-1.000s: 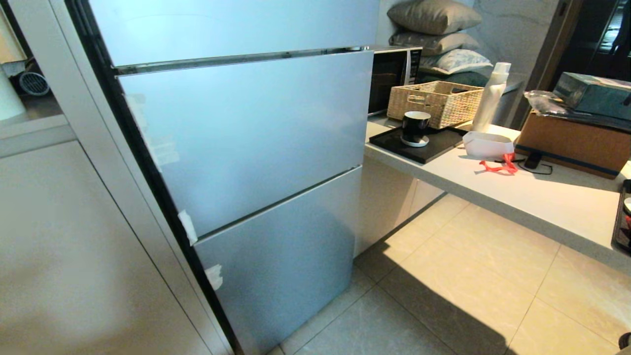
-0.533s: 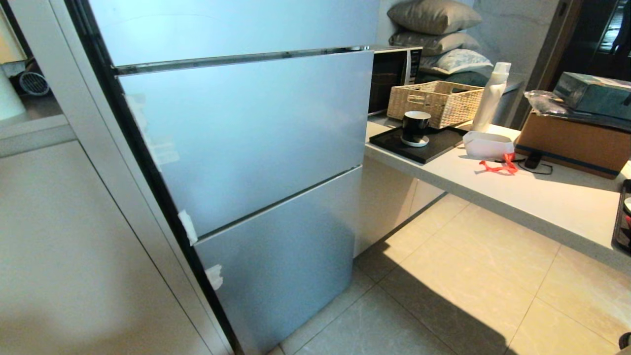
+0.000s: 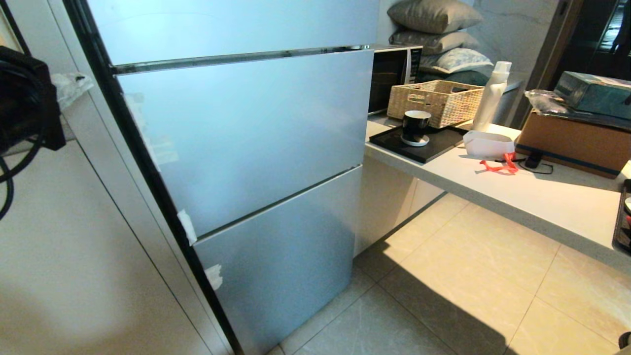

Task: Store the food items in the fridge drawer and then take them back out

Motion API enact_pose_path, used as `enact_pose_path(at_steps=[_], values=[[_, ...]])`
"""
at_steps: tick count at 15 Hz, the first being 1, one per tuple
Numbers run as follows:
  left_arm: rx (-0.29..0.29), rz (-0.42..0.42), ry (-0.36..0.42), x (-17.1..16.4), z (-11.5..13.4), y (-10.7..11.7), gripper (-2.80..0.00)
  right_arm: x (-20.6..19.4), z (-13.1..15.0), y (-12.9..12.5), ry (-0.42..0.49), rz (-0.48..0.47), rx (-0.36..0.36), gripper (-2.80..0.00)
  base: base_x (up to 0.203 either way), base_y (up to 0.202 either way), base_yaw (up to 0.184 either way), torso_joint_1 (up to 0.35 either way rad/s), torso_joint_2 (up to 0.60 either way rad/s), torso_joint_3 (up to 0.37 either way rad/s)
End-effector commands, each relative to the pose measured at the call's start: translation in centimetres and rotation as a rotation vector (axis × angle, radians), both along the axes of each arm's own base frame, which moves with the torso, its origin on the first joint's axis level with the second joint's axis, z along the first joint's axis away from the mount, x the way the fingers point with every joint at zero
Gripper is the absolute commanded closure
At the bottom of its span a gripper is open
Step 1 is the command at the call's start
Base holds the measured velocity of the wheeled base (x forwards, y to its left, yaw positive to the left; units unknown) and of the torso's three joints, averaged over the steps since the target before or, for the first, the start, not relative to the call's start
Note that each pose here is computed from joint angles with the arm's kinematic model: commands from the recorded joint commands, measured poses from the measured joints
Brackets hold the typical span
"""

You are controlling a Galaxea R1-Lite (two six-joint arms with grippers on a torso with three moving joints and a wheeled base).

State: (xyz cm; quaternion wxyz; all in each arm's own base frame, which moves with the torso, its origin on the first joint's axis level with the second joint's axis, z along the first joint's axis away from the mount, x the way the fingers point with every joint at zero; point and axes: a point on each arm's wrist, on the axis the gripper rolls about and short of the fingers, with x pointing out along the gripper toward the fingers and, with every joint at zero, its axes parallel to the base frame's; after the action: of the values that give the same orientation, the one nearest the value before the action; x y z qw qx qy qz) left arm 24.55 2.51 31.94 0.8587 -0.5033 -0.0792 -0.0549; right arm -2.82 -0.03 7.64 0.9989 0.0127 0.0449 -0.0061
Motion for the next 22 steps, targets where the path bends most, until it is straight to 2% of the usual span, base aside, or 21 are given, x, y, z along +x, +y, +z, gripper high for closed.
enact_pose_path(at_steps=[1, 7, 10, 14, 17, 19, 21, 22], values=[[-0.033, 0.026, 0.077, 4.1, -2.5, 1.3, 0.0, 0.0, 0.0, 0.0, 0.002, 0.0, 0.0, 0.0, 0.0, 0.0, 0.0, 0.0, 0.0, 0.0], [-0.064, 0.041, 0.076, 6.3, -3.6, 2.0, 0.0, 0.0, 0.0, 0.0, 0.002, 0.0, 0.005, 0.0, 0.0, 0.0, 0.0, 0.0, 0.0, 0.0], [-0.065, 0.016, 0.104, 7.1, -4.5, 1.8, 0.0, 0.0, 0.0, 0.0, 0.002, 0.0, 0.006, 0.0, 0.0, 0.0, 0.0, 0.0, 0.0, 0.0], [-0.047, -0.131, 0.12, 7.0, -4.7, 0.8, 0.0, 0.0, 0.0, 0.0, 0.002, 0.0, 0.006, 0.0, 0.0, 0.0, 0.0, 0.0, 0.0, 0.0], [-0.041, -0.185, 0.139, 6.6, -5.1, 0.5, 0.0, 0.0, 0.0, 0.0, 0.002, -0.006, 0.007, 0.0, 0.0, 0.0, 0.0, 0.0, 0.0, 0.0], [-0.041, -0.194, 0.141, 6.5, -5.2, 0.5, 0.0, 0.0, 0.0, 0.0, 0.002, -0.006, 0.007, 0.0, 0.0, 0.0, 0.0, 0.0, 0.0, 0.0], [-0.033, -0.294, 0.163, 5.5, -5.6, -0.2, 0.0, 0.0, 0.0, 0.0, 0.002, -0.006, 0.007, 0.0, 0.0, 0.0, 0.0, 0.0, 0.0, 0.0], [-0.032, -0.314, 0.167, 5.2, -5.7, -0.5, 0.0, 0.0, 0.0, 0.0, 0.002, -0.006, 0.007, 0.0, 0.0, 0.0, 0.0, 0.0, 0.0, 0.0]])
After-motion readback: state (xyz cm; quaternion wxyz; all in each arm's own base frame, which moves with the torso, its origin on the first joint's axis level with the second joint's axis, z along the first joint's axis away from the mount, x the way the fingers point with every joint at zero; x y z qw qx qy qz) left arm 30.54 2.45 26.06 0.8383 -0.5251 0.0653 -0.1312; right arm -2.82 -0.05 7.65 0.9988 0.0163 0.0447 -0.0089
